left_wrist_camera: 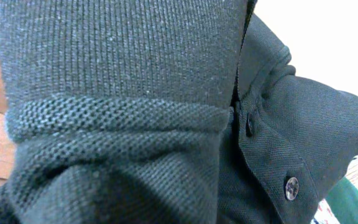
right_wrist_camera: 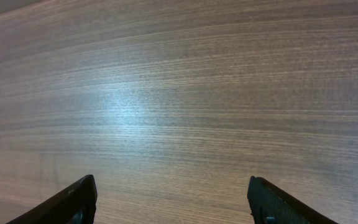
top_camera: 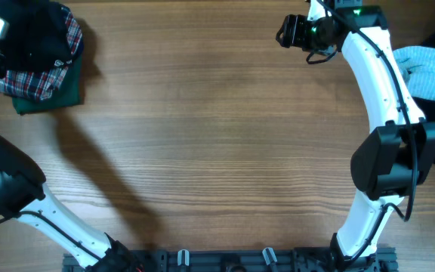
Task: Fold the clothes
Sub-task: 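Lower the black shirt onto the plaid clothes stack with the left gripper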
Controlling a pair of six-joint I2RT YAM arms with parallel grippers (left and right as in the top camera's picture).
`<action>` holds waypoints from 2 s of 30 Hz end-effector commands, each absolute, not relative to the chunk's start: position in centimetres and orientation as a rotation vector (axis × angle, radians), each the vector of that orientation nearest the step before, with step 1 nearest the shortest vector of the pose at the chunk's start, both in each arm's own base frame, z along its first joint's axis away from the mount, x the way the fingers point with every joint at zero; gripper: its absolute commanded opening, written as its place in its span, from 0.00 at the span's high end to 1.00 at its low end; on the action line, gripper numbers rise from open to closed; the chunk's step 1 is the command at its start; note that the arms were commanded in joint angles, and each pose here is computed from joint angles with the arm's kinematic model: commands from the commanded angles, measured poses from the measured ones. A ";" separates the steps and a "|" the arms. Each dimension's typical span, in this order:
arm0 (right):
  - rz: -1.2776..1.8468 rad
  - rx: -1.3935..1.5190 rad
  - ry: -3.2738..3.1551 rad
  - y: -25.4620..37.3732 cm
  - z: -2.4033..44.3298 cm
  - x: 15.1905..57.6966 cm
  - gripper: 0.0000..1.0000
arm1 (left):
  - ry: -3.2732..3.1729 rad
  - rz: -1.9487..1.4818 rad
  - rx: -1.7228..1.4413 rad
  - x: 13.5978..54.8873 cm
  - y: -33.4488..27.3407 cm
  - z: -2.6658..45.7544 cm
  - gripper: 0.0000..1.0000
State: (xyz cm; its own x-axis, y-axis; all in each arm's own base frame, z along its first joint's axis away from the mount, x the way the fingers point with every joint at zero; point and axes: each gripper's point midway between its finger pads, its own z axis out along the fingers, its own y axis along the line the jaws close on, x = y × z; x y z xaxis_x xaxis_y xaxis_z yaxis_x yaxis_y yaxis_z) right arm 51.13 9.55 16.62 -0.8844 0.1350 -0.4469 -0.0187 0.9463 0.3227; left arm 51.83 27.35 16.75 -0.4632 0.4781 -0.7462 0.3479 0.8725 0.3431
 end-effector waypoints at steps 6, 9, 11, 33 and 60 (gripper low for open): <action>0.472 0.068 2.605 10.6 17.4 50.9 0.22 | 2.140 0.243 0.407 52.2 30.6 17.0 0.00; 0.472 0.067 2.602 10.6 17.5 50.9 0.22 | 2.128 0.260 0.285 52.5 31.8 17.8 0.00; 0.472 0.067 2.601 10.6 17.5 50.9 0.22 | 2.105 0.251 0.229 52.8 32.2 18.4 0.00; 0.469 0.052 2.593 10.6 17.2 51.3 0.22 | 2.073 -0.153 0.046 53.7 22.2 24.3 0.96; 0.478 0.053 2.624 10.9 15.7 51.4 0.22 | 2.158 0.178 -0.016 59.1 27.7 11.1 0.96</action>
State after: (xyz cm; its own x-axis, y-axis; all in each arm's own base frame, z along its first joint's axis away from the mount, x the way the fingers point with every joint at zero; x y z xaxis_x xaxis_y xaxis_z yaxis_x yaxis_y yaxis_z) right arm 51.54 10.30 16.96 -0.8747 0.1256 -0.4681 -0.0415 0.9429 0.3306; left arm 58.61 26.19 11.72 -0.5692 0.0415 -0.8212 -0.0444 0.9957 0.0811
